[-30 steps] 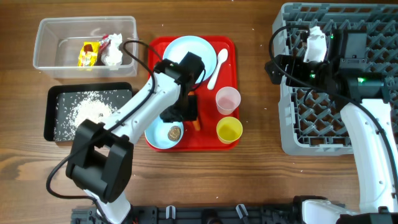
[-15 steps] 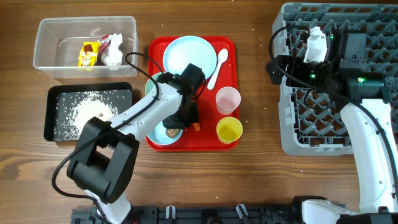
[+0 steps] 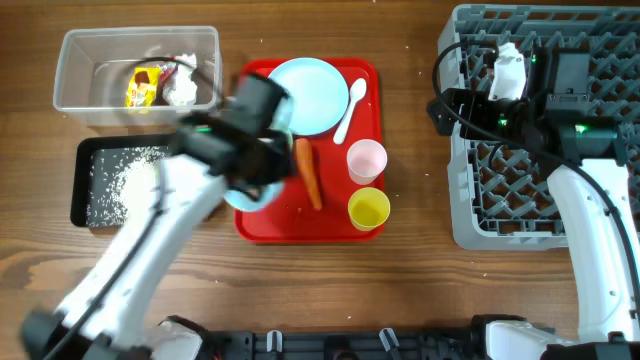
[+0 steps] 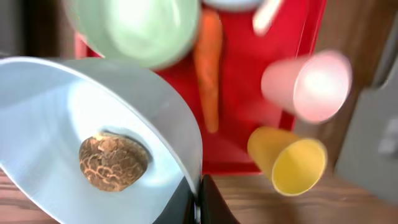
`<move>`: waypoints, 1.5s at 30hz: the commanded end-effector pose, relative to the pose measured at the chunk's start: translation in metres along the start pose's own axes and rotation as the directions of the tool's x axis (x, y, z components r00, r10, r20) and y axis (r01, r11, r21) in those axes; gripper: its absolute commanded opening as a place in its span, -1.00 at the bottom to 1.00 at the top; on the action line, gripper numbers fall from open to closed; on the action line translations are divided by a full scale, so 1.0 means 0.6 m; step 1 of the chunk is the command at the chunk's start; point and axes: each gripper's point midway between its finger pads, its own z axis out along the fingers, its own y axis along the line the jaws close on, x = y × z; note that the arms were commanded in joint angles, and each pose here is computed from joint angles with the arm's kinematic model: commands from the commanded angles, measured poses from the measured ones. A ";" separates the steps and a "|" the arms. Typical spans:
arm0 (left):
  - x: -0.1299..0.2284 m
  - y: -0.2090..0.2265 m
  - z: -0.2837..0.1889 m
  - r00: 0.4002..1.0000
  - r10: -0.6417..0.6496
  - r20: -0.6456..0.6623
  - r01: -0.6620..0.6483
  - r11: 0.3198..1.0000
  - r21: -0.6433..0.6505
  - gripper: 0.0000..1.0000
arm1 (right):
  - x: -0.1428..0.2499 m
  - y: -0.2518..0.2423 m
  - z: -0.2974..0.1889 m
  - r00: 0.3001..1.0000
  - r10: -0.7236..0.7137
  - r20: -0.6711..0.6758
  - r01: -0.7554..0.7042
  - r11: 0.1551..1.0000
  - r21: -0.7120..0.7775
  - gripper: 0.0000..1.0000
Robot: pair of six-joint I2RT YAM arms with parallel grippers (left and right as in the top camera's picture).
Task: Sort waste into correct bins and load items into the dishwasher rack
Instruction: 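Tip the blue bowl over the black tray to dump the cookie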
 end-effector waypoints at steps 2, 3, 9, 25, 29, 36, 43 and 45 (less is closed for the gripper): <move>-0.079 0.140 -0.081 0.976 -0.170 0.138 0.170 0.985 0.016 -0.92 | -0.013 -0.003 -0.002 1.000 -0.012 0.018 0.012 1.000 0.014 0.99; -0.089 0.166 -0.085 0.970 -0.201 0.134 0.198 0.980 0.036 -0.92 | -0.013 -0.003 -0.002 1.000 -0.012 0.017 0.012 1.000 0.014 0.99; -0.134 0.314 -0.081 0.929 -0.360 0.085 0.303 0.873 0.383 -0.92 | -0.019 -0.002 -0.002 0.999 -0.018 0.031 0.018 1.000 0.013 0.99; -0.196 0.393 -0.119 0.840 -0.541 0.037 0.206 0.380 0.902 -0.92 | -0.013 -0.003 -0.002 1.000 -0.008 0.016 0.008 1.000 0.014 0.99; -0.204 0.388 -0.142 0.831 -0.555 0.045 0.161 0.316 0.935 -0.92 | -0.011 -0.003 -0.002 1.000 -0.008 0.013 0.008 1.000 0.014 0.99; -0.200 0.387 -0.126 0.841 -0.539 0.043 0.183 0.359 0.915 -0.92 | -0.012 -0.003 -0.002 1.000 -0.007 0.014 0.007 1.000 0.014 0.99; -0.158 0.216 -0.065 0.987 -0.141 0.077 0.039 0.677 0.735 -0.92 | -0.012 -0.003 -0.002 1.000 0.018 0.015 -0.018 1.000 0.014 0.99; -0.128 0.190 -0.020 0.999 -0.053 -0.010 0.048 0.799 0.599 -0.92 | -0.014 -0.003 -0.002 1.000 0.016 0.019 -0.016 1.000 0.013 1.00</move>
